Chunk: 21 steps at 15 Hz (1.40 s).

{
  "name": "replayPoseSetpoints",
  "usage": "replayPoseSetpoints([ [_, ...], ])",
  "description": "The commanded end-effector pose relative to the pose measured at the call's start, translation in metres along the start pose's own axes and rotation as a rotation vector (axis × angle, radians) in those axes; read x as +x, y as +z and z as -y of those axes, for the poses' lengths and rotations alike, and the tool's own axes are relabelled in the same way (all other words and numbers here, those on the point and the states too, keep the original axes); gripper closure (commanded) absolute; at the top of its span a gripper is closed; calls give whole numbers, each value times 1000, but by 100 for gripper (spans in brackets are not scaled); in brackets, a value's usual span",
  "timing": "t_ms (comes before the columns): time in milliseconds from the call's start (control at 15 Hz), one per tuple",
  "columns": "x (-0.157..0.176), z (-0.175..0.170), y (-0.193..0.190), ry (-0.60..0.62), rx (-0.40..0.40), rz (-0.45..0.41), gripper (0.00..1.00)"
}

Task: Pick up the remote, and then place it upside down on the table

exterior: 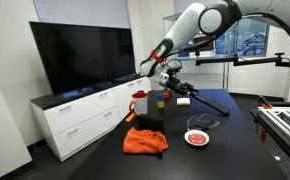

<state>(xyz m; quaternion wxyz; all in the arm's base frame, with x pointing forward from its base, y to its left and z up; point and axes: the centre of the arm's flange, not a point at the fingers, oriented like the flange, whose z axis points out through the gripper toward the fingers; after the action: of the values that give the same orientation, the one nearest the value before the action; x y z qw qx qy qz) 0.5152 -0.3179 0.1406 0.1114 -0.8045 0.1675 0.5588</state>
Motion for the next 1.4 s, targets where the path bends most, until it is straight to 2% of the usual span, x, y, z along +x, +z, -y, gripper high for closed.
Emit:
replayPoseSetpoints([
  [0, -2, 10, -29, 16, 27, -33, 68],
  [533, 0, 25, -45, 28, 4, -82, 68],
  [1333, 16, 23, -34, 44, -6, -68, 68],
])
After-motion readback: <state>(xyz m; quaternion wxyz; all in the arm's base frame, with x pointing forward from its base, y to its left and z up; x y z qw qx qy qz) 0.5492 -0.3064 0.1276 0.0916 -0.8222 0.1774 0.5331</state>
